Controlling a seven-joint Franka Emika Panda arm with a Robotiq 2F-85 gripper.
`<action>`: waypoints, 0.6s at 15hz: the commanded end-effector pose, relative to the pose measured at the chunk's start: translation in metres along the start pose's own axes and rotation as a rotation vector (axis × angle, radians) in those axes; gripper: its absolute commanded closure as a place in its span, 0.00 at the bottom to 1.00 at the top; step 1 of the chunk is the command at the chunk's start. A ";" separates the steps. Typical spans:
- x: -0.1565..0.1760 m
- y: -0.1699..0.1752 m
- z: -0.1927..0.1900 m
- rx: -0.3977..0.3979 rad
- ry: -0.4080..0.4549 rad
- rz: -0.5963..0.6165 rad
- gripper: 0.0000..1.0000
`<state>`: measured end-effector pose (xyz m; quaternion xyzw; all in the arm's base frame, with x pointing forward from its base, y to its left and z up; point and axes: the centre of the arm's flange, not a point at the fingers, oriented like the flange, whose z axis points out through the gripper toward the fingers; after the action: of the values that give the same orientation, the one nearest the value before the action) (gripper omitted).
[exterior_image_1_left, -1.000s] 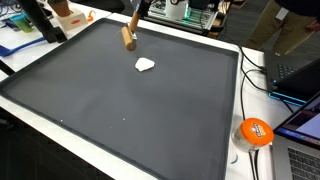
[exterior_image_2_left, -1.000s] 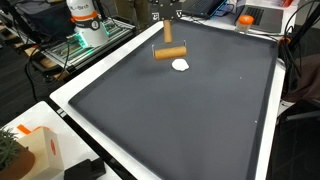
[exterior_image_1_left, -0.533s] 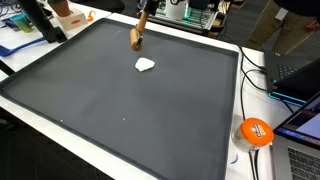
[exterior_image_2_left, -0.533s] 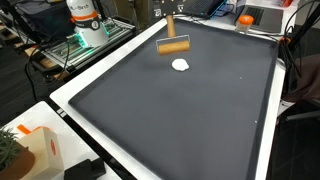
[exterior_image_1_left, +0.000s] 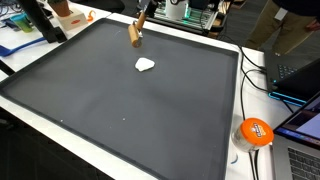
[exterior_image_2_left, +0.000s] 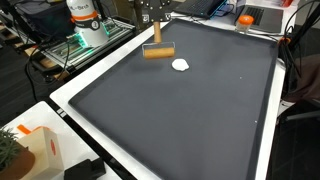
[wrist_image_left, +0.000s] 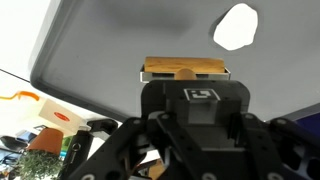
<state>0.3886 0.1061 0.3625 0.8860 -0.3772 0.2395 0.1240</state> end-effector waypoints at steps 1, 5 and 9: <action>-0.026 -0.069 -0.004 -0.017 0.058 -0.106 0.78; -0.014 -0.003 -0.012 0.025 0.020 -0.119 0.53; -0.022 -0.014 -0.013 0.103 0.053 -0.169 0.78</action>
<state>0.3783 0.1231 0.3655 0.9080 -0.3140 0.2460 0.1285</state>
